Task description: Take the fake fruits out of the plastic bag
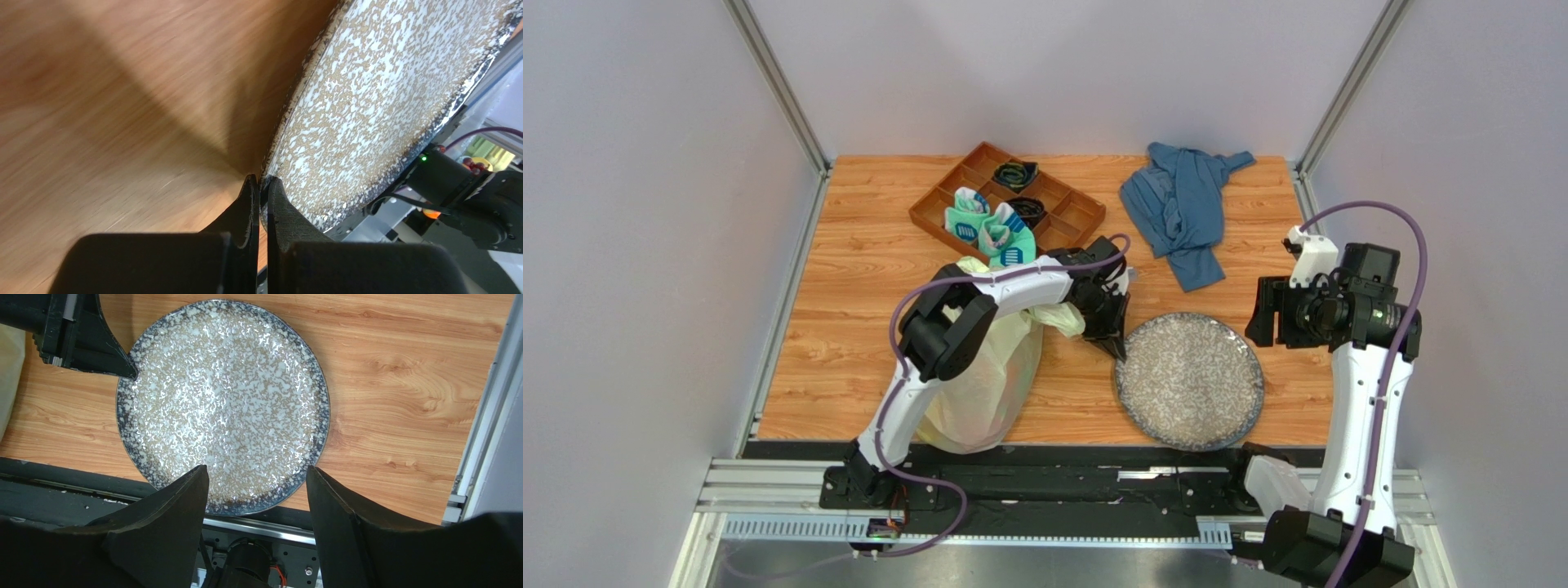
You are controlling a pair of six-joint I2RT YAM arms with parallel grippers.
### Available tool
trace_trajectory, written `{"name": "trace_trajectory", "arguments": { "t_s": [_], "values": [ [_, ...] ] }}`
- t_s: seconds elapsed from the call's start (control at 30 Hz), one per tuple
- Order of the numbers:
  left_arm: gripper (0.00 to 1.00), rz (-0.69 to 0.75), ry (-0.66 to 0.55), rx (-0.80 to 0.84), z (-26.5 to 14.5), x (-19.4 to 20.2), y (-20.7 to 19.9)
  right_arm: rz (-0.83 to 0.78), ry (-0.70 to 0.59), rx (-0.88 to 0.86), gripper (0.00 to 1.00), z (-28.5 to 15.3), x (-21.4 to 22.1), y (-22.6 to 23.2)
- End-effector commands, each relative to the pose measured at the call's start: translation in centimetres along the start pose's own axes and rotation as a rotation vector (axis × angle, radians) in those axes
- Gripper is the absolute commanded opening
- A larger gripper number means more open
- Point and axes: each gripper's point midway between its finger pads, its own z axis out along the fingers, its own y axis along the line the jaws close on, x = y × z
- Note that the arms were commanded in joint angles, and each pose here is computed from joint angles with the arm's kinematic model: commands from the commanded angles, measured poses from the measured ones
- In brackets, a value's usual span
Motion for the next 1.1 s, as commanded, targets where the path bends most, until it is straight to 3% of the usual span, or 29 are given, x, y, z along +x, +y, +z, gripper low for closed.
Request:
{"name": "trace_trajectory", "arguments": {
  "t_s": [0.0, 0.03, 0.07, 0.13, 0.17, 0.27, 0.4, 0.53, 0.63, 0.67, 0.8, 0.87, 1.0, 1.07],
  "values": [
    [0.00, 0.073, -0.082, -0.208, -4.1, -0.5, 4.6, 0.024, -0.054, -0.049, 0.64, 0.4, -1.6, 0.7],
    [0.01, 0.072, -0.078, -0.200, -4.3, -0.2, 4.4, 0.022, -0.063, -0.046, 0.64, 0.5, -1.9, 0.6],
    [0.08, 0.080, -0.084, -0.186, -4.9, -0.1, 3.7, 0.023, -0.064, -0.049, 0.64, 0.7, -2.1, 0.5],
    [0.33, 0.101, -0.090, -0.167, -5.8, -0.2, 2.7, 0.021, -0.077, -0.063, 0.64, 0.7, -2.8, 0.6],
    [0.59, 0.137, -0.122, -0.135, -6.9, -1.1, 1.1, 0.028, -0.074, -0.067, 0.64, 0.9, -3.1, 0.5],
    [0.86, 0.233, -0.197, -0.093, -9.6, -3.0, -2.0, 0.043, -0.088, -0.086, 0.64, 1.1, -3.9, 0.7],
    [0.88, 0.336, -0.290, -0.077, -13.4, -4.2, -4.9, 0.064, -0.114, -0.101, 0.65, 1.9, -4.9, 0.7],
    [0.87, 0.480, -0.346, 0.013, -18.7, -2.5, -8.6, 0.056, -0.132, -0.143, 0.65, 2.2, -6.2, 1.5],
    [0.86, 0.711, -0.414, 0.031, -24.4, -0.4, -10.9, 0.009, -0.135, -0.199, 0.65, 2.3, -7.3, 3.2],
    [0.86, 0.736, -0.400, 0.000, -25.6, 0.8, -10.5, -0.014, -0.124, -0.235, 0.65, 2.3, -7.4, 4.3],
    [0.89, 0.800, -0.598, -0.193, -34.4, 2.3, -8.1, -0.109, -0.120, -0.341, 0.65, 1.9, -9.4, 7.7],
    [0.91, 0.798, -0.620, -0.281, -35.9, 3.1, -5.6, -0.191, -0.143, -0.428, 0.66, 1.4, -10.8, 10.4],
    [0.92, 0.607, -0.712, -0.417, -40.8, 4.7, 0.5, -0.412, -0.170, -0.607, 0.70, 0.5, -12.1, 16.8],
    [0.92, 0.527, -0.681, -0.412, -40.0, 5.7, 2.7, -0.554, -0.161, -0.670, 0.73, 0.5, -12.0, 20.4]
  ]
}}
